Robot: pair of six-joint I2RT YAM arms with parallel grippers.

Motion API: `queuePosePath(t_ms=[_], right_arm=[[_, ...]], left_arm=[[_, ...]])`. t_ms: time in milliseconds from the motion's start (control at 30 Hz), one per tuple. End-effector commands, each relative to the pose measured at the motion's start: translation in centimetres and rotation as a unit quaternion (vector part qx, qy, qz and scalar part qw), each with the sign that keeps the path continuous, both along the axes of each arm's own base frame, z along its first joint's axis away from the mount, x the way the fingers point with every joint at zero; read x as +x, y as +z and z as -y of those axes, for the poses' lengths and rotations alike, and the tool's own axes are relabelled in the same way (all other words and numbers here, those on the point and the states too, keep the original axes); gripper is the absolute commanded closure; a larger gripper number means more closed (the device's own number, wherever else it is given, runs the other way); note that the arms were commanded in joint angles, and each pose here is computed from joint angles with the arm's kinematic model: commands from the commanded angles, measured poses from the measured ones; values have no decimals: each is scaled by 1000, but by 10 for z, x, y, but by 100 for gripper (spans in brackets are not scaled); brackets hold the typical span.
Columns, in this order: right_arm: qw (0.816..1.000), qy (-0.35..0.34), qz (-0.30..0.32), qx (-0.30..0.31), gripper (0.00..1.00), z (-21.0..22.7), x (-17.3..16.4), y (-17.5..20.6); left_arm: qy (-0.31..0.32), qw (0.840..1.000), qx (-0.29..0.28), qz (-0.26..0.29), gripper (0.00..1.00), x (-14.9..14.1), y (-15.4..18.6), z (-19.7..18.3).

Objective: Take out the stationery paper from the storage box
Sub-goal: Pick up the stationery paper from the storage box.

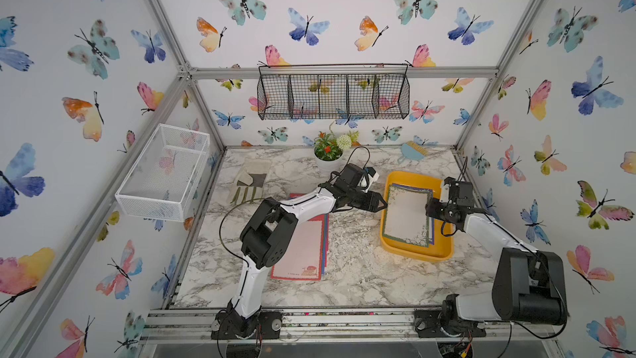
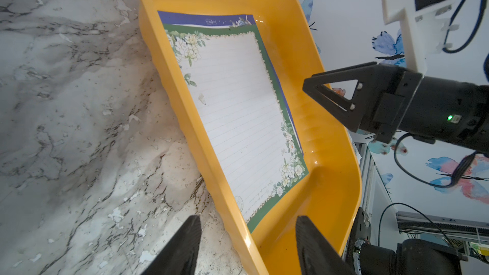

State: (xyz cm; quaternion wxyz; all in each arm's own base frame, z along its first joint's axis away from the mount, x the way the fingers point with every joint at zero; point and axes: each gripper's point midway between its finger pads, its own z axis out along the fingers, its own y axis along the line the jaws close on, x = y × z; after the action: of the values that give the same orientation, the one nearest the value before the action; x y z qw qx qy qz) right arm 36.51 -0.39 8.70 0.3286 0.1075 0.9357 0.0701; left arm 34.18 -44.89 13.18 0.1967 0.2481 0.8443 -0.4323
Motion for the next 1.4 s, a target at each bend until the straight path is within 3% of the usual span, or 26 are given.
queuePosePath(t_ms=[0, 633, 1067, 1367], right_arm=[[1000, -3, -10, 19, 55, -2, -2, -13], [997, -3, -54, 54, 55, -5, -8, -50], [996, 0, -59, 65, 55, -7, -7, -54], [997, -5, -59, 58, 47, -4, -7, -51]], left_arm=[[-13, 1000, 0, -20, 40, -8, -13, 4], [-16, 998, 11, -53, 42, -11, -33, 6], [-15, 997, 13, -69, 43, -13, -41, 7], [-17, 997, 14, -76, 43, -16, -45, 8]])
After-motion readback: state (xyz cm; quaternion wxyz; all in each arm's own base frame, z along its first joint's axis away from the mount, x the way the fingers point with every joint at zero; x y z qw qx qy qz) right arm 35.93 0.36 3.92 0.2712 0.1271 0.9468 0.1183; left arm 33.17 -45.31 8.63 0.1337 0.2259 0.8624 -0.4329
